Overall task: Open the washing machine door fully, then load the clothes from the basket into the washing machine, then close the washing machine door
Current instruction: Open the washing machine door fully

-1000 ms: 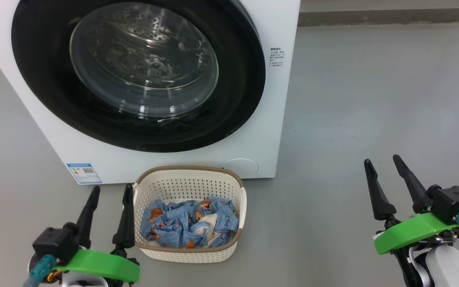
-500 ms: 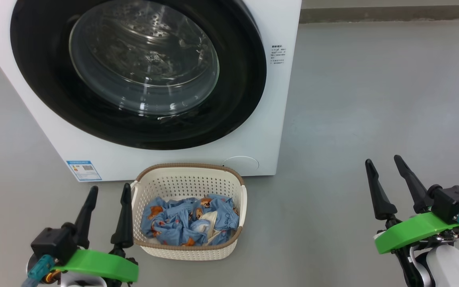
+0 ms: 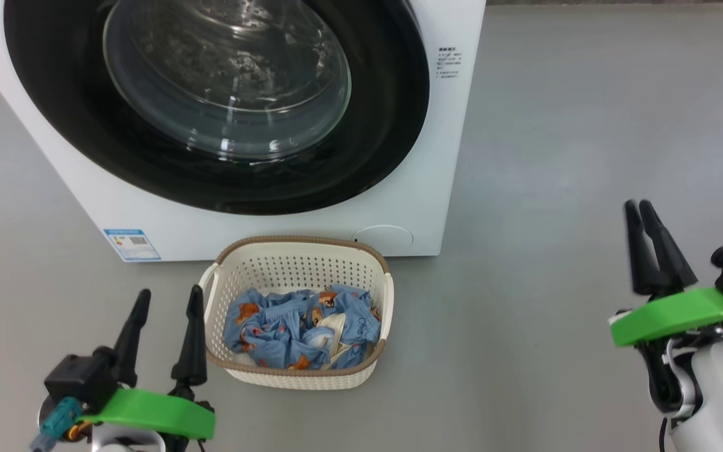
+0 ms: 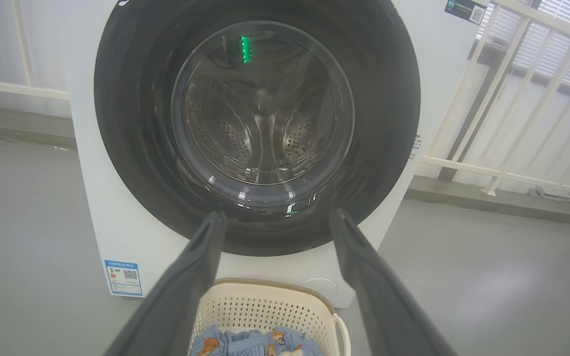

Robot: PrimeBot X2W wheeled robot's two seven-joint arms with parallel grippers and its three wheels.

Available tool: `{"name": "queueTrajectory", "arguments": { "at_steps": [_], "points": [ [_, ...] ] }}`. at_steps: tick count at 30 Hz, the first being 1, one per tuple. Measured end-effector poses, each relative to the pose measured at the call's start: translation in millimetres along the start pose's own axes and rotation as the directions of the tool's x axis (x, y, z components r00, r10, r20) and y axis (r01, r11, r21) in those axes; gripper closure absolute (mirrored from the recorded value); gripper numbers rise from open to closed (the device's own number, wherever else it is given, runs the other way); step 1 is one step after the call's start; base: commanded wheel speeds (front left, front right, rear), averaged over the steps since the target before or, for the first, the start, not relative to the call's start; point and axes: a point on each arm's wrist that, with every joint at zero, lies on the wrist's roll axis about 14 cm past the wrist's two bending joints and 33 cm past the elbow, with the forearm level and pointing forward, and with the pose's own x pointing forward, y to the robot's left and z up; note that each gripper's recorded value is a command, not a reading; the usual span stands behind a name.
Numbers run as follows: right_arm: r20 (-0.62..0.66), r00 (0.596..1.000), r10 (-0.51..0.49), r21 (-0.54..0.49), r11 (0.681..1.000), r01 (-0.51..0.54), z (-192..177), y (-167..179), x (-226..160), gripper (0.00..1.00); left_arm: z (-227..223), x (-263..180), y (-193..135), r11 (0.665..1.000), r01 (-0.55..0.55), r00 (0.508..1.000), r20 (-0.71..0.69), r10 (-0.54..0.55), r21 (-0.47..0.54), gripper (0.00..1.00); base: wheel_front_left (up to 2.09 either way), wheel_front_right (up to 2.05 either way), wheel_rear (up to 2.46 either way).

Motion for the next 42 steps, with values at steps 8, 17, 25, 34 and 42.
{"name": "queueTrajectory", "arguments": {
  "at_steps": [8, 17, 25, 34, 42],
  "points": [
    [0.027, 1.000, -0.005, 0.060, 0.998, 0.003, 8, 0, 31, 1.00, -1, 4, 11, 1.000, -0.020, 1.000, -0.006, 0.020, 0.017, 0.00, 0.00, 0.00, 0.00],
    [0.040, 0.999, 0.019, 0.127, 0.992, -0.024, 19, 0, 70, 1.00, -4, 11, 26, 0.998, -0.047, 0.999, -0.015, 0.048, 0.033, 0.00, 0.00, 0.00, 0.00],
    [0.039, 0.999, 0.038, 0.314, 0.948, -0.048, 26, 3, 114, 1.00, -11, 26, 35, 0.997, -0.061, 0.998, -0.030, 0.063, 0.039, 0.00, 0.00, 0.00, 0.00],
    [-0.047, 0.993, 0.111, 0.561, 0.825, -0.066, 11, 21, 149, 1.00, -15, 30, 48, 0.995, -0.086, 0.995, -0.042, 0.088, 0.045, 0.00, 0.00, 0.00, 0.00],
    [-0.086, 0.975, 0.206, 0.680, 0.727, -0.094, 8, 41, 174, 1.00, -23, 26, 60, 0.992, -0.121, 0.990, -0.064, 0.123, 0.044, 0.00, 0.00, 0.00, 0.00]
  ]
}}
